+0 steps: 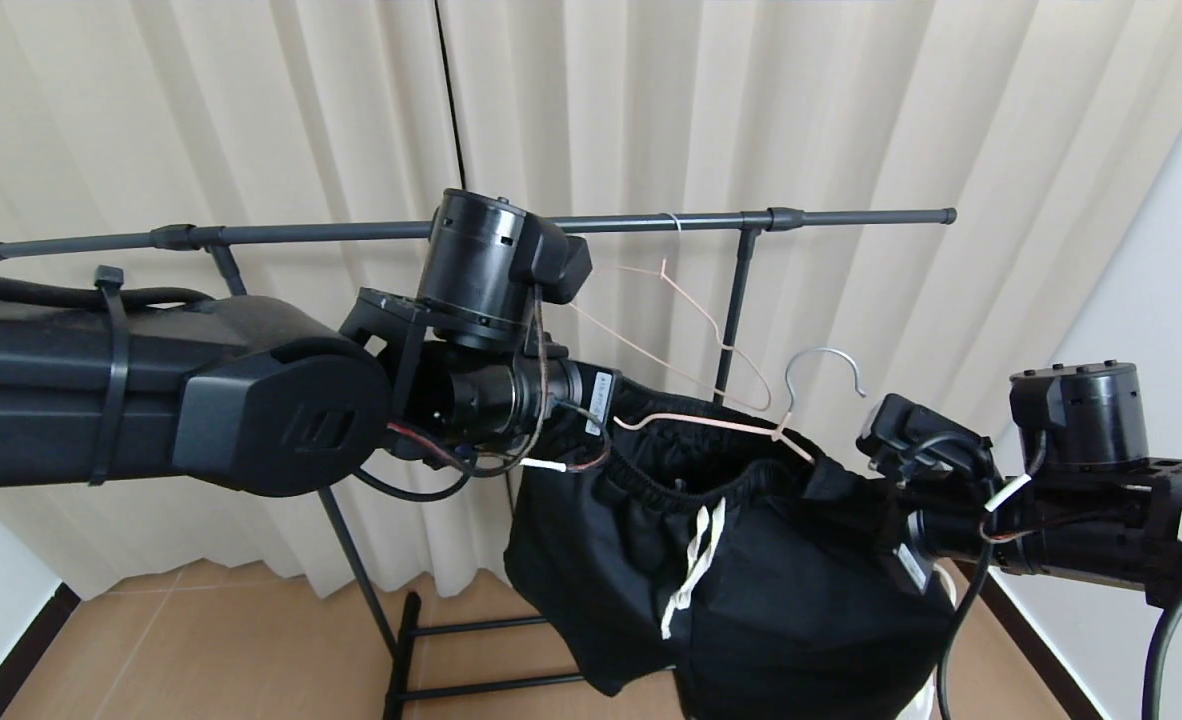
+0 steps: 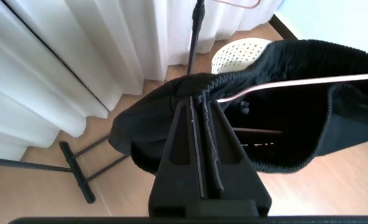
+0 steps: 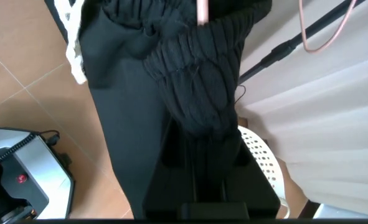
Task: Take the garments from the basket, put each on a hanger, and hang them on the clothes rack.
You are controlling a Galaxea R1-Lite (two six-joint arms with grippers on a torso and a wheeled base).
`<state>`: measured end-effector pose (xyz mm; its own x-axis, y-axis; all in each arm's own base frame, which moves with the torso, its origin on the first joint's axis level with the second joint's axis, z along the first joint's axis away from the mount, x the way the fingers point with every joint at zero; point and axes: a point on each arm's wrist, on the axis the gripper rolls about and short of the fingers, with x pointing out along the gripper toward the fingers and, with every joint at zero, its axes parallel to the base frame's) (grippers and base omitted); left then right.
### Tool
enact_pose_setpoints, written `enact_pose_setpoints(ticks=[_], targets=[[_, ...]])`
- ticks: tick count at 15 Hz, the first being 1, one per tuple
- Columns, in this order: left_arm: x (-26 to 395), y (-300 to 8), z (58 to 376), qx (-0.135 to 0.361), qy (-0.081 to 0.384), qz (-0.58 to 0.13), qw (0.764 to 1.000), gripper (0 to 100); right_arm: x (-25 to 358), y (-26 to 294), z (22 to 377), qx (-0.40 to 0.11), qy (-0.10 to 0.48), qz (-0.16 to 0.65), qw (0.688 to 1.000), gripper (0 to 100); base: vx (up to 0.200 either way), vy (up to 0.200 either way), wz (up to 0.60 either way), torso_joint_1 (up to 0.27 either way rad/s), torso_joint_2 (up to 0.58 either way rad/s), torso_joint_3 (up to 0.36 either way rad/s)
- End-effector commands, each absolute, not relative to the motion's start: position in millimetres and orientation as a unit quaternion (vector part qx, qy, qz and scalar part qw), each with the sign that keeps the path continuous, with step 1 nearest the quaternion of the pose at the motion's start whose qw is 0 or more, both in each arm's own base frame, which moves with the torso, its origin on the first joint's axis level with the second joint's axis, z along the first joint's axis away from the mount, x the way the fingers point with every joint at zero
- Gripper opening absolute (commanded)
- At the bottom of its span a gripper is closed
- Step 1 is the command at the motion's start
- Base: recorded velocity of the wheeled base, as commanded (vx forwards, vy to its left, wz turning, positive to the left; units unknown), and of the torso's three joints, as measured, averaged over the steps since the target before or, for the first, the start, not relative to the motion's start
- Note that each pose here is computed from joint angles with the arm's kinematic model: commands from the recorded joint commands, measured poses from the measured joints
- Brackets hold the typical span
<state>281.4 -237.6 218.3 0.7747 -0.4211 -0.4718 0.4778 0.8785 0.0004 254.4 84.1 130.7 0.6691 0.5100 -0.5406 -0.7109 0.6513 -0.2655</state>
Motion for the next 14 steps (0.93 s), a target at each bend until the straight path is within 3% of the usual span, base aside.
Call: enact_pose_setpoints(ticks=[1, 8, 14], targets=[[281.9, -243.6, 213.7, 0.064, 0.242, -0.243, 0.937, 0, 255.5, 88.2, 122.1, -0.237, 0.220, 0.352, 0.879, 0, 0.000, 0.000, 0.00, 0.000, 0.00, 0.000], [265.9, -268.9, 245.2, 0.027, 0.270, -0.262, 0.926, 0, 255.4, 93.9, 111.6, -0.237, 0.231, 0.353, 0.875, 0, 0.000, 0.000, 0.00, 0.000, 0.00, 0.000], [255.7, -277.4, 229.8, 0.056, 0.280, -0.240, 0.928, 0, 255.0, 93.6, 122.5, -0.200, 0.189, 0.339, 0.900, 0, 0.000, 0.000, 0.00, 0.000, 0.00, 0.000]])
